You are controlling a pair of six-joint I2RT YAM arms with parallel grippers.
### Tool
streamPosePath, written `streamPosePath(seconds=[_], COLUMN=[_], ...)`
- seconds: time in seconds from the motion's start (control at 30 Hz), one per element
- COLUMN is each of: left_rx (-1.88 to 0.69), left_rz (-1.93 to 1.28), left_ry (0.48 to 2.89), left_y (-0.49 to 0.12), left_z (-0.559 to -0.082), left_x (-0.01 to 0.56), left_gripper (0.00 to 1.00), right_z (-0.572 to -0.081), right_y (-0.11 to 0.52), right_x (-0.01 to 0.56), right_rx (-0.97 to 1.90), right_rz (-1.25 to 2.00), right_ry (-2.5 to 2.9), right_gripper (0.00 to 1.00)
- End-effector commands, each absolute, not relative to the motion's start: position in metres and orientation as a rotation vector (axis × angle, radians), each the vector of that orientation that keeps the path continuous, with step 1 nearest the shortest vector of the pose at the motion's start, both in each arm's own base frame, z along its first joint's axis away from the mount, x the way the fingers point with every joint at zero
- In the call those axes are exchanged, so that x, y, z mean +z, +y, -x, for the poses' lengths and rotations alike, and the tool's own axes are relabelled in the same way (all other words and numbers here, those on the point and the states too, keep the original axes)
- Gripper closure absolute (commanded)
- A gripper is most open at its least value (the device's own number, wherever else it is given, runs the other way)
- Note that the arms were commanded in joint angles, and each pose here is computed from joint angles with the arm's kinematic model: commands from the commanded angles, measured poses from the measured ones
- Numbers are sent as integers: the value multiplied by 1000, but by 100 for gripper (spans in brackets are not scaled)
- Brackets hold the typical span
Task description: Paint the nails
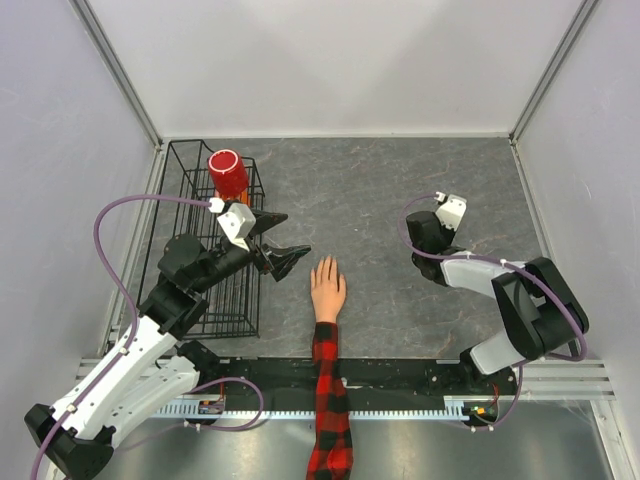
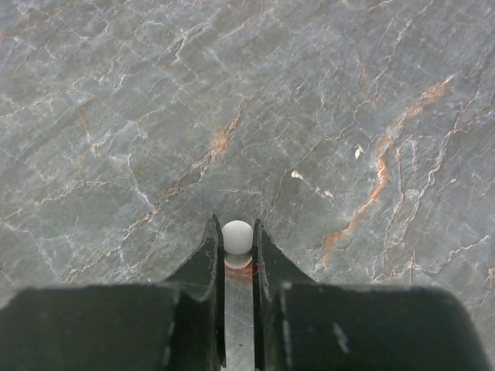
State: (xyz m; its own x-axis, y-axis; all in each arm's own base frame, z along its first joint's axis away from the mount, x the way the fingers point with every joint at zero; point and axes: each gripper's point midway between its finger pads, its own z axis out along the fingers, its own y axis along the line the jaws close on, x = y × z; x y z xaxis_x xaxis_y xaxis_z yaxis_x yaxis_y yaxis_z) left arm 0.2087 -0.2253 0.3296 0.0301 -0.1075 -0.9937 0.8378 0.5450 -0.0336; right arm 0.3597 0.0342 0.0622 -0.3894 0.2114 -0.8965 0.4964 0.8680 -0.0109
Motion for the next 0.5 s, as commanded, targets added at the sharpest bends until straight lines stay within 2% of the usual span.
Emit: streamPosePath(seconds=[0.0, 0.1, 0.2, 0.23, 0.33, 0.47], left_rx=[-815, -817, -820, -822, -823, -820], left_rz=[-707, -706, -707, -709, -710, -681], left_ry=[1282, 1282, 1279, 1274, 1262, 1250], left_y=[-225, -225, -225, -225, -224, -219], left_z=[-208, -208, -207, -206, -204, -201], left_x=[345, 345, 346, 347, 351, 360], left_gripper=[9, 9, 9, 9, 9, 9], right_z=[-375, -375, -374, -373, -371, -360], right_y=[41, 41, 44, 48, 52, 70], right_x=[75, 78, 85, 88, 119, 167], right_rx=[-292, -295, -284, -274, -211, -82], right_rz=[-556, -542, -520, -504, -502, -380], right_ry=[1935, 1944, 1967, 1989, 1973, 2030], right_gripper=[87, 77, 54, 43, 20, 5])
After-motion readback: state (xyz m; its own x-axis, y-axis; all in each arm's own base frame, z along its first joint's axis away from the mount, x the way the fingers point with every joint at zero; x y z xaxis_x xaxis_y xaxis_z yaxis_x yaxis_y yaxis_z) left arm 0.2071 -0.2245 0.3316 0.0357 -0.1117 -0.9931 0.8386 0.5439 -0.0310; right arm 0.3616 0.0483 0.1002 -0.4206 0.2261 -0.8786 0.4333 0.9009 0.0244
